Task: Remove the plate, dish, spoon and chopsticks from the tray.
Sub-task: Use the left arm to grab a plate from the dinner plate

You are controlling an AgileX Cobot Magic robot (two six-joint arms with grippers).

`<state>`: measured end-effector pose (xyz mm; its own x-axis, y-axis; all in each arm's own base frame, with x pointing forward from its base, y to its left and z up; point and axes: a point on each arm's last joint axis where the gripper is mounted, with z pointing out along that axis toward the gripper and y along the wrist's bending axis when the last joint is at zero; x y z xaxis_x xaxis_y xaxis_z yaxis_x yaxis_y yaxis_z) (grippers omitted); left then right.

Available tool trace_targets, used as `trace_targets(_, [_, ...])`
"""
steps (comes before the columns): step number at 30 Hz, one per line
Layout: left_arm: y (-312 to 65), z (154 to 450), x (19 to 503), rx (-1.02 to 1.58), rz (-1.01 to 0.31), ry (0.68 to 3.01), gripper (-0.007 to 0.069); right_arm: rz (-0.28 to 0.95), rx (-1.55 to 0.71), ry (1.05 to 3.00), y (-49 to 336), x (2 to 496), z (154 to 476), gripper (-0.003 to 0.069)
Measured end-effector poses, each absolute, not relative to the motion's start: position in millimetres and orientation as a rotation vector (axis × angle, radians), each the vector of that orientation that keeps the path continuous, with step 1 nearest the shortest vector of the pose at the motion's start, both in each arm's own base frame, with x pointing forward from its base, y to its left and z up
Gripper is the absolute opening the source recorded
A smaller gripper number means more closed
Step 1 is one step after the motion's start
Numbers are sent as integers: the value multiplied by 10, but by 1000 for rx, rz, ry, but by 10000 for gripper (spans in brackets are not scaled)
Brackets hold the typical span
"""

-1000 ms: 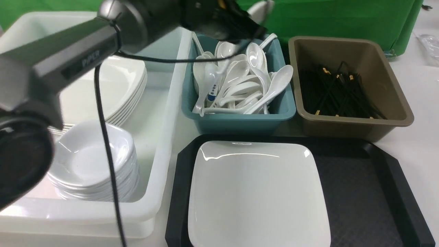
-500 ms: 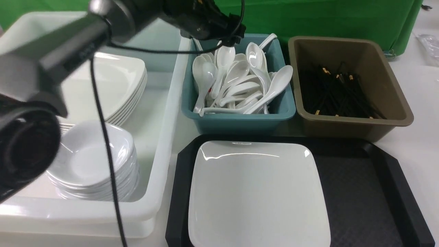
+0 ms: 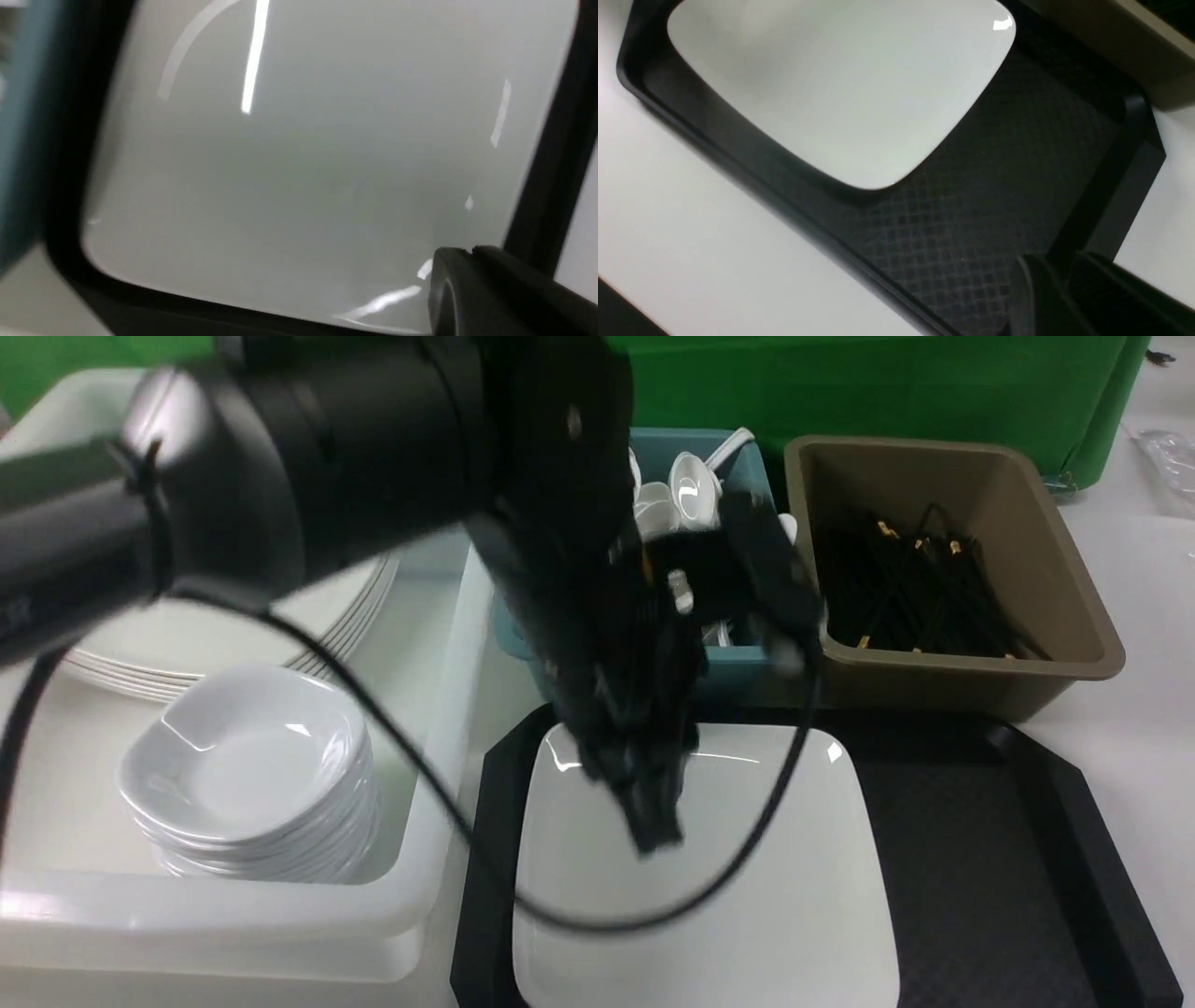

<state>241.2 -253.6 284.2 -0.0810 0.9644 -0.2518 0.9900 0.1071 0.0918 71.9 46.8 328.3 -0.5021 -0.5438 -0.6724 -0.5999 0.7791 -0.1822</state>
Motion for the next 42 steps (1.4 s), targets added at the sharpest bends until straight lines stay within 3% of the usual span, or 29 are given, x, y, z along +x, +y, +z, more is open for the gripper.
trace_targets(6, [-2473, 2342, 2050, 2219, -117, 2075, 107, 85, -860, 2220, 463, 716, 3278, 142])
trace_targets(8, [-2398, 2133, 2002, 2287, -86, 2009, 227, 80, -867, 2220, 461, 715, 3276, 142])
trace_targets(10, [-2372, 2076, 1995, 2299, -65, 1982, 277, 79, -868, 2220, 461, 715, 3276, 142])
trace_targets(14, [-2293, 1859, 2022, 2331, 68, 1821, 501, 77, -870, 2222, 459, 714, 3275, 143])
trace_targets(18, [-2257, 1766, 2060, 2347, 171, 1679, 582, 84, -870, 2224, 463, 711, 3273, 143])
trace_targets(27, [-2242, 1687, 2082, 2345, 240, 1541, 529, 96, -871, 2232, 468, 703, 3269, 143])
trace_targets(42, [-2240, 1587, 2142, 2211, 213, 1733, 505, 108, -877, 2242, 472, 692, 3262, 143])
